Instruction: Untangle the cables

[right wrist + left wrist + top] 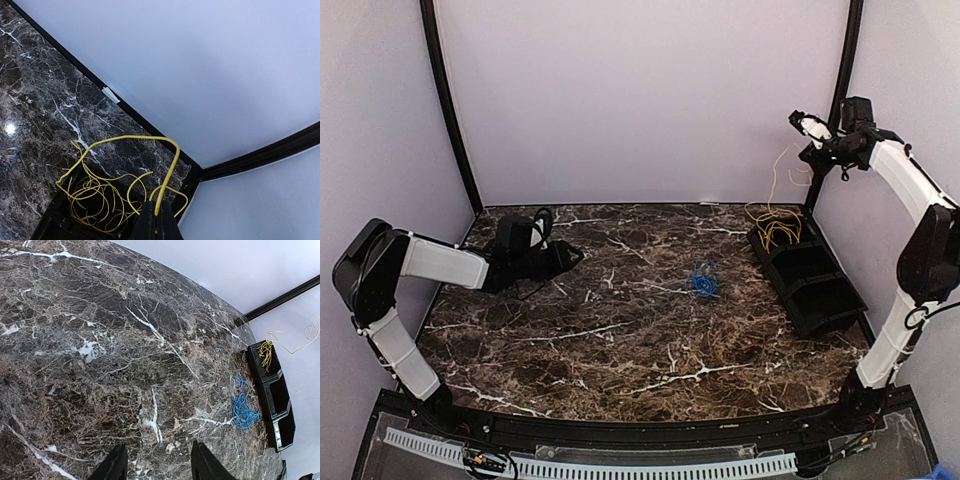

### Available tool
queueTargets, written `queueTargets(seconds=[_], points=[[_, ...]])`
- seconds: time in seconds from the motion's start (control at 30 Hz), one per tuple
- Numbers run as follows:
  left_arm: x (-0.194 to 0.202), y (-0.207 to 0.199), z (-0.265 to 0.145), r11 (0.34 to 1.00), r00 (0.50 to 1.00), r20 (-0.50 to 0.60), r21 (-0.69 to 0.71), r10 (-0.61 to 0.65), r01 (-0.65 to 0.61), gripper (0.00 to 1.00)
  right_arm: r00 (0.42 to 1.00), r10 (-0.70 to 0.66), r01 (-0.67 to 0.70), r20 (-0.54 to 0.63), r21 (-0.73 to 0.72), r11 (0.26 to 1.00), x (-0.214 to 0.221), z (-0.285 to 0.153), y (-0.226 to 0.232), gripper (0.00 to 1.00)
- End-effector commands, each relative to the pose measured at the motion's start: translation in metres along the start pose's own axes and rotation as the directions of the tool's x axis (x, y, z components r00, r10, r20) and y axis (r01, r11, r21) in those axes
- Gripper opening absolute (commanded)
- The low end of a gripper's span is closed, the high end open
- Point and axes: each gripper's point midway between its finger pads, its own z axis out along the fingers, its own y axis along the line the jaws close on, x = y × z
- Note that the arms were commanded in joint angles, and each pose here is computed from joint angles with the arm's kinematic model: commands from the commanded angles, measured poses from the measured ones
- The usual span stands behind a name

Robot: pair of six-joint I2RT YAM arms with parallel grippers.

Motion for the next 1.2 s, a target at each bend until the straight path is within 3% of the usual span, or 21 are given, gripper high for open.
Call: queueTargets(seconds=[0.0, 0.37, 0.8, 1.17], points=[[-0.009, -0.012, 0.003, 0.999, 1.000, 0.018, 0.037, 0.016, -0.017, 0.46, 1.000, -0.010, 0.010, 0.022, 0.026, 1.000, 0.002, -0.019, -0.010, 0.00], [-0.003, -0.008, 0.009, 0.999, 1.000, 0.001, 0.039, 0.001, -0.001, 0.46, 0.996, 0.033, -0.042, -0.084, -0.109, 0.993, 0.057, 0.015, 0.019, 0.00], [0.003, -0.004, 0.012, 0.999, 1.000, -0.014, 0.038, -0.017, 0.017, 0.46, 0.962, 0.180, -0.238, -0.206, -0.308, 0.921, 0.113, 0.077, 0.068, 0.00], [0.004, -0.005, 0.016, 0.998, 0.999, -0.022, 0.048, -0.029, 0.030, 0.46, 0.894, 0.265, -0.384, -0.362, -0.313, 0.868, 0.161, 0.109, 0.091, 0.00]])
